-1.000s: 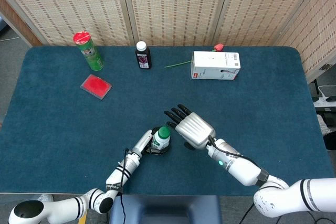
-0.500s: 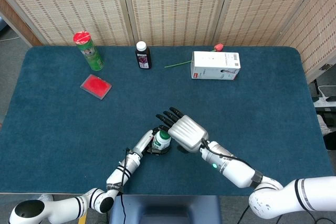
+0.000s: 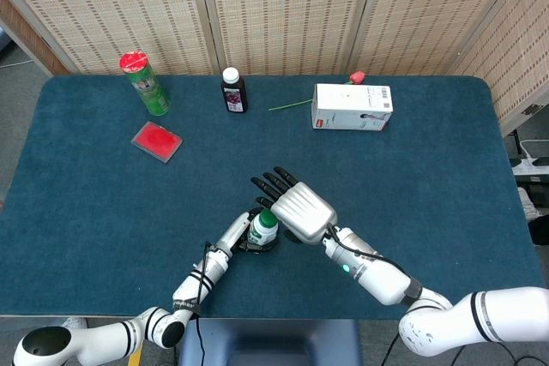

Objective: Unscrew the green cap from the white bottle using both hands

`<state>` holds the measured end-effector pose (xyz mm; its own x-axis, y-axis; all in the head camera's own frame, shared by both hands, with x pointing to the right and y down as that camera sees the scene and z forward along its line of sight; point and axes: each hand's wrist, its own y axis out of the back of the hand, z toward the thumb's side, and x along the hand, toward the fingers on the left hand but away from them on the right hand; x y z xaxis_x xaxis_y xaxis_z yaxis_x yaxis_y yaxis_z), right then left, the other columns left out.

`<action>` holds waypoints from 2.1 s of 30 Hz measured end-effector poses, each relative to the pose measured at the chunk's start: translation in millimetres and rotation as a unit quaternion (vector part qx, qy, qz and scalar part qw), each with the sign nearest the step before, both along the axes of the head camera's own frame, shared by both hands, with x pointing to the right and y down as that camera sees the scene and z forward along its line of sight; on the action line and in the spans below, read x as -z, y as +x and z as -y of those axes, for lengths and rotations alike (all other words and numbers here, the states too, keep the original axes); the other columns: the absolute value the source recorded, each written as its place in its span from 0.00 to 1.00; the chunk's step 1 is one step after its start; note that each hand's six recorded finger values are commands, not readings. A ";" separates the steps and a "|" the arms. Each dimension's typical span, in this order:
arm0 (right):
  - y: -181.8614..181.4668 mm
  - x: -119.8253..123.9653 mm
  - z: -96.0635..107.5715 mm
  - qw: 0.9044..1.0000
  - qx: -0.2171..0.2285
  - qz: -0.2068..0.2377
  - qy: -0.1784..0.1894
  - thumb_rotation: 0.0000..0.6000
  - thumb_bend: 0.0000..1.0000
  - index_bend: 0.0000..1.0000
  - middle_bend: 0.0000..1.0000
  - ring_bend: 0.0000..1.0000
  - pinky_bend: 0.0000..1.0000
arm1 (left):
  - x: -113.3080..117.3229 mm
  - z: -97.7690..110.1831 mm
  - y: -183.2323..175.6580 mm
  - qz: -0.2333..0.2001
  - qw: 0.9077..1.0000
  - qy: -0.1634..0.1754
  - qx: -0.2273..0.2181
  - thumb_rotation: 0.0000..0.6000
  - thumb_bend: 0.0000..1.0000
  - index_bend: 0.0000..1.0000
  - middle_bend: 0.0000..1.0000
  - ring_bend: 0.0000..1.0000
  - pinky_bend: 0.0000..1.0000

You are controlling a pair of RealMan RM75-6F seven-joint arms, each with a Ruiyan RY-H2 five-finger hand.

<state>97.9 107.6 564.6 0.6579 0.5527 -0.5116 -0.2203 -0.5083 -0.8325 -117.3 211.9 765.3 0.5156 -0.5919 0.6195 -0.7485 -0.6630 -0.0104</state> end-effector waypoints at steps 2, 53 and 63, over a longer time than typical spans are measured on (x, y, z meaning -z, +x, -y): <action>-1.2 -1.1 0.2 1.000 -0.001 0.000 -0.001 1.00 0.18 0.31 0.00 0.00 0.00 | 0.1 -0.7 0.9 -0.001 1.000 0.000 -0.001 1.00 0.86 0.71 0.77 0.31 0.00; 116.4 -6.2 26.8 0.989 -0.090 -0.102 0.061 1.00 0.18 0.53 0.00 0.00 0.00 | 2.2 5.5 -30.7 -0.014 0.998 0.026 0.057 1.00 0.77 0.69 0.61 0.20 0.00; 149.5 -28.1 6.5 0.988 -0.078 -0.132 0.016 1.00 0.18 0.26 0.00 0.00 0.00 | 1.2 0.9 -29.6 -0.016 0.998 0.038 0.049 1.00 0.61 0.33 0.35 0.06 0.00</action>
<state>247.3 101.1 592.7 0.4092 0.6553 -0.6349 -0.3531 -0.5279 -0.7724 -146.9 211.0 764.1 0.4721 -0.6849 0.5550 -0.8100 -0.5855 -0.0335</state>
